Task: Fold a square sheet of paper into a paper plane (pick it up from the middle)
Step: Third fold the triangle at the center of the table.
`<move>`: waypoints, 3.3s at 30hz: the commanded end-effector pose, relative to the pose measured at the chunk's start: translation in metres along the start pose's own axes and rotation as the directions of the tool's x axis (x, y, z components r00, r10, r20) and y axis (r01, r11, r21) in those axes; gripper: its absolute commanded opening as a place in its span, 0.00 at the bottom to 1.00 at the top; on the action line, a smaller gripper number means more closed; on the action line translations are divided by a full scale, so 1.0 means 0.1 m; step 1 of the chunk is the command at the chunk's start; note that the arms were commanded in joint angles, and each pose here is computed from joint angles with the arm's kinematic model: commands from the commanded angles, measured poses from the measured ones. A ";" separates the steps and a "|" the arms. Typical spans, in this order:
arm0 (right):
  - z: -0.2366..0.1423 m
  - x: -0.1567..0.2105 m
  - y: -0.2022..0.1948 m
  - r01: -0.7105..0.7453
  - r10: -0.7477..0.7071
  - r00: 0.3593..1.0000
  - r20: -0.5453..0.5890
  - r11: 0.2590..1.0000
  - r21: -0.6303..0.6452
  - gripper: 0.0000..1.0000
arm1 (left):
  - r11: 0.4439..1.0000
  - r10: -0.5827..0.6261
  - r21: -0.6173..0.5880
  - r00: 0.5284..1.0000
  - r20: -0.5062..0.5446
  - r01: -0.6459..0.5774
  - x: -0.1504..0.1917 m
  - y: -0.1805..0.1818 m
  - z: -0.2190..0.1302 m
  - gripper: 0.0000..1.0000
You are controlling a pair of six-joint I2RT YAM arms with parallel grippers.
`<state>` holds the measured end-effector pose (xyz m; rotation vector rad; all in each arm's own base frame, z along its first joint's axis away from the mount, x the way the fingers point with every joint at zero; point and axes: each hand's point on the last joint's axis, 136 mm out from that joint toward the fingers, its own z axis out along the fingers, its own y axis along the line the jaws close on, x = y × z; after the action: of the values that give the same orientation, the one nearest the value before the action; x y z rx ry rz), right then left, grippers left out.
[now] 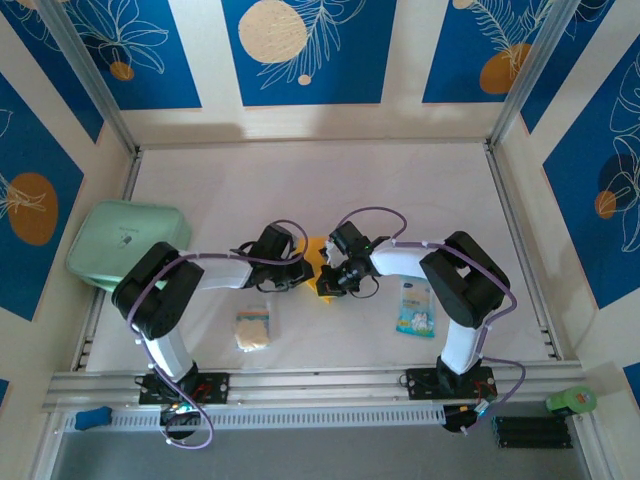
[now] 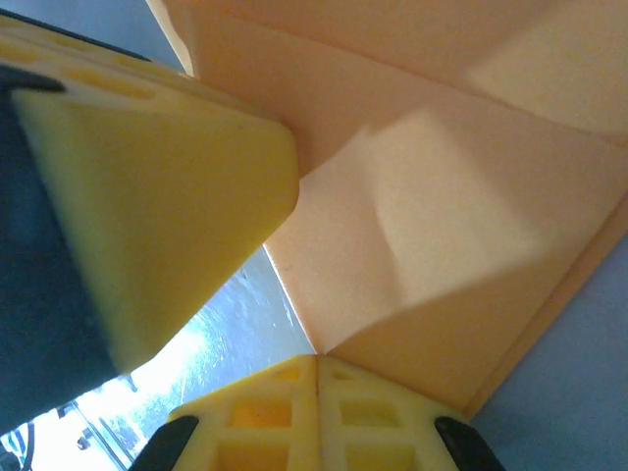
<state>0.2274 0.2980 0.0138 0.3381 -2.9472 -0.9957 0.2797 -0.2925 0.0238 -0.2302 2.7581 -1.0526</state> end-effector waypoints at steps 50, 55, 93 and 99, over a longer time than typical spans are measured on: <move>-0.06 -0.07 0.06 -0.026 0.023 0.997 0.070 0.999 0.029 0.02 | 0.983 -0.091 -0.163 0.995 -0.036 0.084 0.12 0.38 0.09 0.11; 0.00 -0.02 -0.05 -0.046 0.043 0.998 0.043 0.996 0.072 0.02 | 0.990 -0.071 -0.122 0.997 -0.037 0.066 0.09 0.27 0.08 0.12; 0.06 0.20 -0.46 -0.129 0.142 0.989 -0.050 0.970 0.205 0.01 | 0.987 0.035 -0.155 0.998 -0.049 -0.042 0.13 0.19 0.06 0.08; 0.07 0.35 -0.64 -0.117 0.146 0.985 -0.088 0.956 0.269 0.00 | 0.983 0.020 -0.183 0.999 -0.031 -0.025 0.00 0.33 0.01 0.08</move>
<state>0.2345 0.2922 0.0132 0.2475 -2.9956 -0.9017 0.2736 -0.2909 0.0197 -0.1686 2.8298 -0.9382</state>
